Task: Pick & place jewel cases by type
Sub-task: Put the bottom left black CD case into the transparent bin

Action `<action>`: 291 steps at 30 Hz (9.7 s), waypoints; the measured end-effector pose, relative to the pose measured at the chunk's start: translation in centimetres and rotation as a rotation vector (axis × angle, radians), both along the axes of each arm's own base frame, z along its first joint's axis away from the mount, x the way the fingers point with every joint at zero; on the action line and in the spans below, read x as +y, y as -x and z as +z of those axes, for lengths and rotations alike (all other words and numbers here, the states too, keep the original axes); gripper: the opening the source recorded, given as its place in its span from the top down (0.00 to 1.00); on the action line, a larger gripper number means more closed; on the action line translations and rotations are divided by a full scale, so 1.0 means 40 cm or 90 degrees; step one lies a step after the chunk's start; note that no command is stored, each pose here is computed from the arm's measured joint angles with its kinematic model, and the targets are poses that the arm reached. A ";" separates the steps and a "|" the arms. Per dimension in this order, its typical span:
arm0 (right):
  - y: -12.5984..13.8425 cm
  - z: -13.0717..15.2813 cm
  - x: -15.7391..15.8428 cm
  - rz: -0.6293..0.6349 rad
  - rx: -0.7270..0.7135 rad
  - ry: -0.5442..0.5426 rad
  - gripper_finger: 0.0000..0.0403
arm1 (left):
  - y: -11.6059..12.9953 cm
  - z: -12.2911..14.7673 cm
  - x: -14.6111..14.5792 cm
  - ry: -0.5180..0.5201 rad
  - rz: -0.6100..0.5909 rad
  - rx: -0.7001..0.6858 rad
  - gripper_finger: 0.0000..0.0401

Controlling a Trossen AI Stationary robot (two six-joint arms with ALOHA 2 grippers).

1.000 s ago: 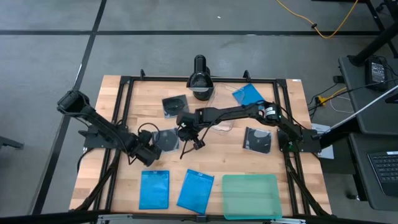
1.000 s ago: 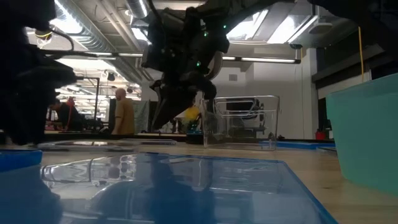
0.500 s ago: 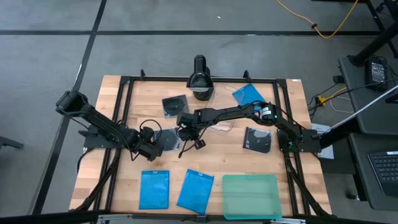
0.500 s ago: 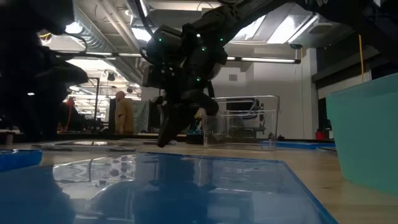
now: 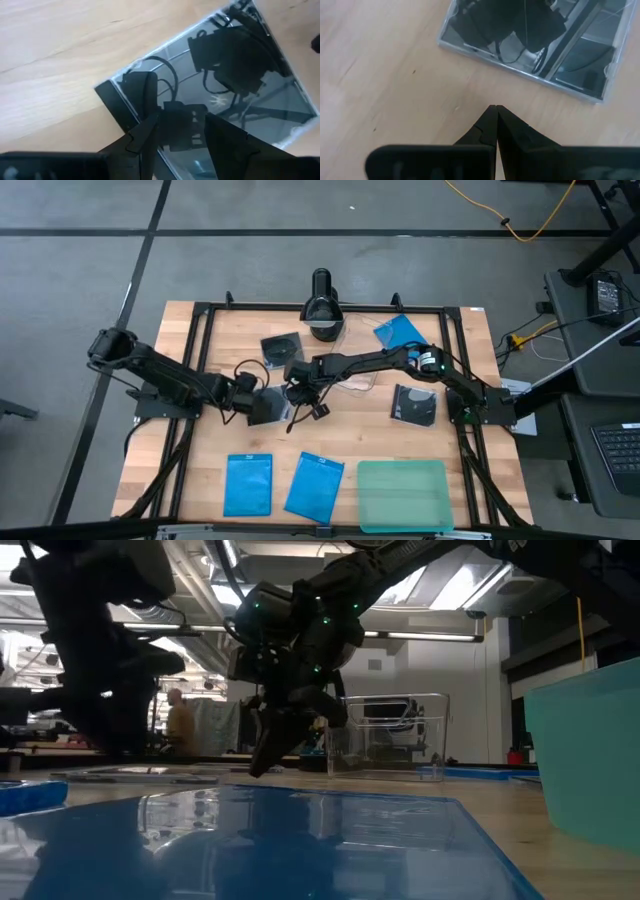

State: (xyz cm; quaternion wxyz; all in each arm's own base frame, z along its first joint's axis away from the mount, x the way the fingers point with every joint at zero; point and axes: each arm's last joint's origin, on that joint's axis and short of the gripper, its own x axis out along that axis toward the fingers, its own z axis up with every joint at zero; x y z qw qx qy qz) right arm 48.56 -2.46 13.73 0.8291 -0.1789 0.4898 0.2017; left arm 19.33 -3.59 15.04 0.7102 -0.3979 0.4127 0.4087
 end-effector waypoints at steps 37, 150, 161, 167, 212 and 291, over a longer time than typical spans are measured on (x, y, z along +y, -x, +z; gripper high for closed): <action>-0.005 -0.011 -0.018 -0.001 -0.009 -0.025 0.98 | 0.049 -0.054 -0.025 0.054 0.085 -0.085 0.63; -0.001 -0.050 -0.022 0.008 0.025 -0.052 0.98 | -0.073 0.179 0.015 -0.077 0.030 -0.247 0.56; 0.000 -0.050 -0.021 0.014 0.024 -0.059 0.98 | -0.094 0.192 0.016 -0.044 -0.006 -0.296 0.56; 0.000 -0.050 -0.021 0.016 0.024 -0.060 0.98 | -0.100 0.199 0.015 -0.047 -0.006 -0.319 0.56; 0.020 -0.056 -0.014 0.045 0.074 -0.084 0.98 | -0.067 0.123 -0.006 -0.005 -0.007 -0.084 0.56; -0.003 -0.050 -0.028 0.051 0.007 -0.095 0.99 | 0.059 -0.059 -0.066 0.107 0.125 -0.062 0.78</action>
